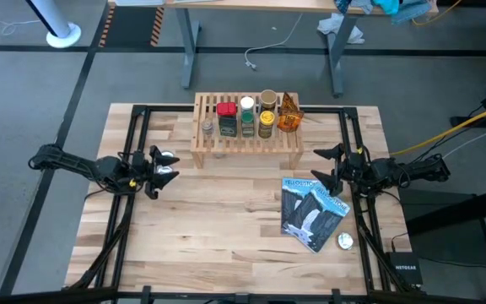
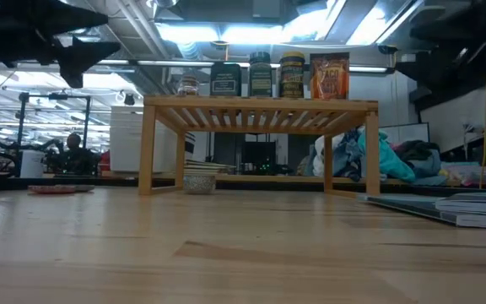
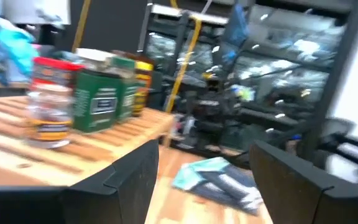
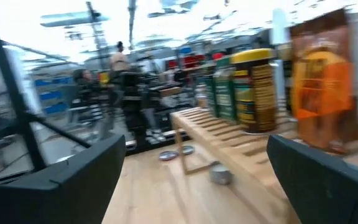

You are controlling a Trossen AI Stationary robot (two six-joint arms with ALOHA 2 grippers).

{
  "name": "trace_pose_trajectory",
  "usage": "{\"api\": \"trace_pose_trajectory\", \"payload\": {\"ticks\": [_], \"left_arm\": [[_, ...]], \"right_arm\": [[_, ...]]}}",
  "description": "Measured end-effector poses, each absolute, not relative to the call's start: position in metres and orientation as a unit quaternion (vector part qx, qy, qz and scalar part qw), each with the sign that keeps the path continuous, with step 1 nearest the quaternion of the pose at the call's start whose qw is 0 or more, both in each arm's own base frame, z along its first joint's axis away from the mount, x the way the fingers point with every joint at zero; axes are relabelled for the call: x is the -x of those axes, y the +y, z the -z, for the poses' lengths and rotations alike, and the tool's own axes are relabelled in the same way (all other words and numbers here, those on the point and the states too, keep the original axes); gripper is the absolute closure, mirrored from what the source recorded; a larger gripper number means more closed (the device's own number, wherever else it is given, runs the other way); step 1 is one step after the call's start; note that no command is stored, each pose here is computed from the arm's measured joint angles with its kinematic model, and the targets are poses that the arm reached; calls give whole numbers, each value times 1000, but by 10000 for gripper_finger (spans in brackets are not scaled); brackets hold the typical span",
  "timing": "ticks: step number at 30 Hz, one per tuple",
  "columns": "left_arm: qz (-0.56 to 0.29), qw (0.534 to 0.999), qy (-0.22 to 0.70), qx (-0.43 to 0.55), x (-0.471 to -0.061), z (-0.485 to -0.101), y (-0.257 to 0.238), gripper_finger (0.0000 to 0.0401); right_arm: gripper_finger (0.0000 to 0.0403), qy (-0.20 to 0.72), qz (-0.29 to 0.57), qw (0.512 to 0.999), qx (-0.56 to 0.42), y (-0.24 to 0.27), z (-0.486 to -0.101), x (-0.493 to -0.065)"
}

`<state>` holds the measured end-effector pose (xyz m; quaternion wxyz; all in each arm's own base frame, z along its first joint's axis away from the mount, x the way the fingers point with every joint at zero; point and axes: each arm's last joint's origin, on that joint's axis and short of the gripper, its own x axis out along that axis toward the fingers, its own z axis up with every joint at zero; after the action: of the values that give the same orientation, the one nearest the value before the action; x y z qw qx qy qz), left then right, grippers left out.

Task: Shelf spices
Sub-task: Remove the bottom orange seasoning pack from the shelf

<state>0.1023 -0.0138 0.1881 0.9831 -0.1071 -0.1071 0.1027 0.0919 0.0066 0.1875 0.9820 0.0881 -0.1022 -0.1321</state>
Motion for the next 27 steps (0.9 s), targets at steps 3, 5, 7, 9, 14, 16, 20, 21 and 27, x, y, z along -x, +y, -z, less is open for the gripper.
{"api": "trace_pose_trajectory", "payload": {"ticks": [3, 5, 7, 9, 14, 16, 20, 21, 27], "left_arm": [[-121, 982, -107, 101, -102, -188, -13, 160], [-121, 981, -108, 103, -102, -188, -13, 160], [-121, 981, -108, 104, -102, -188, -13, 160], [-122, 981, -108, 102, -102, -188, -13, 160], [-121, 981, -107, 104, -102, -188, -13, 160], [-121, 981, -107, 104, -102, -188, -13, 160], [-121, 981, -107, 105, -102, -188, -13, 160], [-121, 981, -107, 105, -102, -188, -13, 160], [-121, 981, -107, 105, -102, -188, -13, 160]], "right_arm": [[6, -103, 183, 973, -92, 4, -187, -91], [6, -103, 196, 971, -94, 3, -187, -91], [6, -102, 195, 971, -93, 3, -187, -91], [6, -101, 187, 973, -92, 3, -187, -91], [6, -101, 179, 974, -91, 4, -187, -91], [6, -100, 178, 975, -91, 4, -187, -91], [6, -98, 178, 975, -90, 4, -186, -91], [6, -98, 178, 975, -90, 4, -186, -91], [6, -98, 178, 975, -90, 4, -186, -91]]}}
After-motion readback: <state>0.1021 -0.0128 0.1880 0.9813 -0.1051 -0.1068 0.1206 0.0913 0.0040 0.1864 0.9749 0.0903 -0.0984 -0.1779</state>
